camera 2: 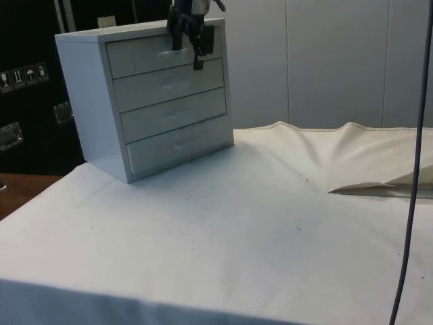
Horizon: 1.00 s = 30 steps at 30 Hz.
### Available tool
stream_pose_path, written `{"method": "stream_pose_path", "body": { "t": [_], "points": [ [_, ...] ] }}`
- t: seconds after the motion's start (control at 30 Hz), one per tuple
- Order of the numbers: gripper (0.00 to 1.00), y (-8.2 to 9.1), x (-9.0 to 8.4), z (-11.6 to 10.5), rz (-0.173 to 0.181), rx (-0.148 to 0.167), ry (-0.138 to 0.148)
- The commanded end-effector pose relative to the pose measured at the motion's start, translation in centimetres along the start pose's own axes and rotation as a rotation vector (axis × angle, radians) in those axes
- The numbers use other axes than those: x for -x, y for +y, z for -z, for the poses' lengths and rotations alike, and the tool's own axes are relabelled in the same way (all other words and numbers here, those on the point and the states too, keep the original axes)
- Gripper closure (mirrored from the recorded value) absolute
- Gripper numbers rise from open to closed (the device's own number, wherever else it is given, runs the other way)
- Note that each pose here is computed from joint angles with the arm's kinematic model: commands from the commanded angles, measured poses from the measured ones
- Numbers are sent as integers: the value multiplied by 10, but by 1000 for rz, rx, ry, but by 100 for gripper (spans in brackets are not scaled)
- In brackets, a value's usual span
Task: Open the drawer, then close it.
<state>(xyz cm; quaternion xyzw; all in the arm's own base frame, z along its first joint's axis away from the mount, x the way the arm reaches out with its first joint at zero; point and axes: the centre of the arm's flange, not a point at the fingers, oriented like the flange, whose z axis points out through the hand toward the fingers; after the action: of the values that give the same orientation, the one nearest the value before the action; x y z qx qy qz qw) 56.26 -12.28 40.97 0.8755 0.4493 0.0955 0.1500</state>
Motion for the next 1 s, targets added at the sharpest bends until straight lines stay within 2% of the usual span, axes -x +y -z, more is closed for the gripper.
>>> {"method": "stream_pose_path", "body": {
  "t": [0.0,0.03,0.47,0.6,0.63,0.7,0.9,0.93,0.97],
  "points": [
    [0,0,0,0,0,0,0],
    [0,-1,-1,-1,2,-8,8],
    [1,1,-2,0,-5,-3,6],
    [21,4,-1,2,-5,10,3],
    [21,3,-4,-1,-5,3,6],
    [38,4,-4,-1,-6,5,5],
    [68,4,-4,-1,-6,7,5],
    [73,9,-3,3,-6,21,2],
    [78,5,-4,-1,-5,8,6]
  ]
}}
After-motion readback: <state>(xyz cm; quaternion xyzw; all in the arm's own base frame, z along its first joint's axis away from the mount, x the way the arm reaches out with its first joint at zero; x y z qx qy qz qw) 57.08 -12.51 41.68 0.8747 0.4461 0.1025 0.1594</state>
